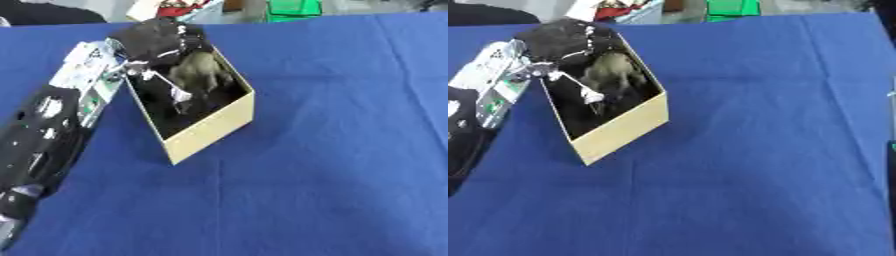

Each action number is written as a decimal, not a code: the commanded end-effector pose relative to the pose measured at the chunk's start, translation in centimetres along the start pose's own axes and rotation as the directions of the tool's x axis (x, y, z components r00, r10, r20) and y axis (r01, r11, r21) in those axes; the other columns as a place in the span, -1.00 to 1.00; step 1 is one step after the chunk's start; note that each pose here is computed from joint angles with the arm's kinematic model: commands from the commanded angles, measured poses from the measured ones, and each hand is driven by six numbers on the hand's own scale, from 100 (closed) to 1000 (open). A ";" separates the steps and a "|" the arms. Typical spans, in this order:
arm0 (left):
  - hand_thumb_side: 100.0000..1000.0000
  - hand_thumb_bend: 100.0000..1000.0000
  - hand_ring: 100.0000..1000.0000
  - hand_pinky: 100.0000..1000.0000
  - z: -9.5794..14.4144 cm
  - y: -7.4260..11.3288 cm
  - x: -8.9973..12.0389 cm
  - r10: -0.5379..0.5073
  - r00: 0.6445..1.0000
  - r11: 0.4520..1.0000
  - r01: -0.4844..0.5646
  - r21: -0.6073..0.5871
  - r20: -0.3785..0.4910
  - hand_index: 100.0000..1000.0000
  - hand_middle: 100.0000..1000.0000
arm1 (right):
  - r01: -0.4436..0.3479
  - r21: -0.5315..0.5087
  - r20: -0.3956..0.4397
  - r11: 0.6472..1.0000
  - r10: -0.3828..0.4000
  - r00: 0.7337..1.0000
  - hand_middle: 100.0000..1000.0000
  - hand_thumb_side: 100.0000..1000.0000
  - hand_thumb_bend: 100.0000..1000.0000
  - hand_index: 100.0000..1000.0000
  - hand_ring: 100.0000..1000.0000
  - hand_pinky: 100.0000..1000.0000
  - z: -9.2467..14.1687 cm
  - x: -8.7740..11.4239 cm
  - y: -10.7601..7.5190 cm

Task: Pick up objects on the table and place them in the box.

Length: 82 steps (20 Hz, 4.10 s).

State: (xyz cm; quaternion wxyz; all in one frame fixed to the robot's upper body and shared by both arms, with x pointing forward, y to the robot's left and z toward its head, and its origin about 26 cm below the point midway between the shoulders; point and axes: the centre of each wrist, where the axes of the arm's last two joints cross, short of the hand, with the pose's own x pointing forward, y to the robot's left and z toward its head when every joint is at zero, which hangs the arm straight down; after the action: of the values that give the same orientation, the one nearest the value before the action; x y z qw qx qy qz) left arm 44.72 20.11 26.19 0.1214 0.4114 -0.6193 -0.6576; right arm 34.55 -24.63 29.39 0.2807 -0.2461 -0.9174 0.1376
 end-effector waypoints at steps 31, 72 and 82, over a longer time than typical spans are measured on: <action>-0.03 0.12 0.63 0.51 10.1 8.3 -8.0 0.211 0.934 0.938 -0.111 0.328 -0.287 0.76 0.59 | -0.026 -0.018 0.031 0.999 0.027 0.999 0.45 0.54 -1.00 0.89 0.90 0.72 -0.4 0.6 -1.0; -0.45 -0.07 0.83 0.66 16.6 1.7 -16.3 0.002 0.926 0.972 -0.090 -0.216 -0.377 0.90 0.80 | -0.022 -0.006 0.076 1.000 0.022 0.997 0.44 0.56 -1.00 0.89 0.90 0.72 -2.2 1.3 -1.4; -0.60 -0.14 0.84 0.66 17.2 2.1 -16.8 -0.026 0.918 0.971 -0.071 -0.228 -0.396 0.89 0.83 | -0.014 -0.002 0.089 1.000 0.014 0.996 0.44 0.56 -1.00 0.89 0.90 0.72 -2.6 1.5 -1.6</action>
State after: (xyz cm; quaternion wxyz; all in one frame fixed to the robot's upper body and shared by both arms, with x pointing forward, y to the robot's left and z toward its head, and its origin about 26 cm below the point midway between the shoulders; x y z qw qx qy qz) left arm 43.81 41.76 30.40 0.3053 0.4824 -0.5139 -0.6403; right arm 34.73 -24.57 31.76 0.2541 -0.2409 -0.9252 0.1462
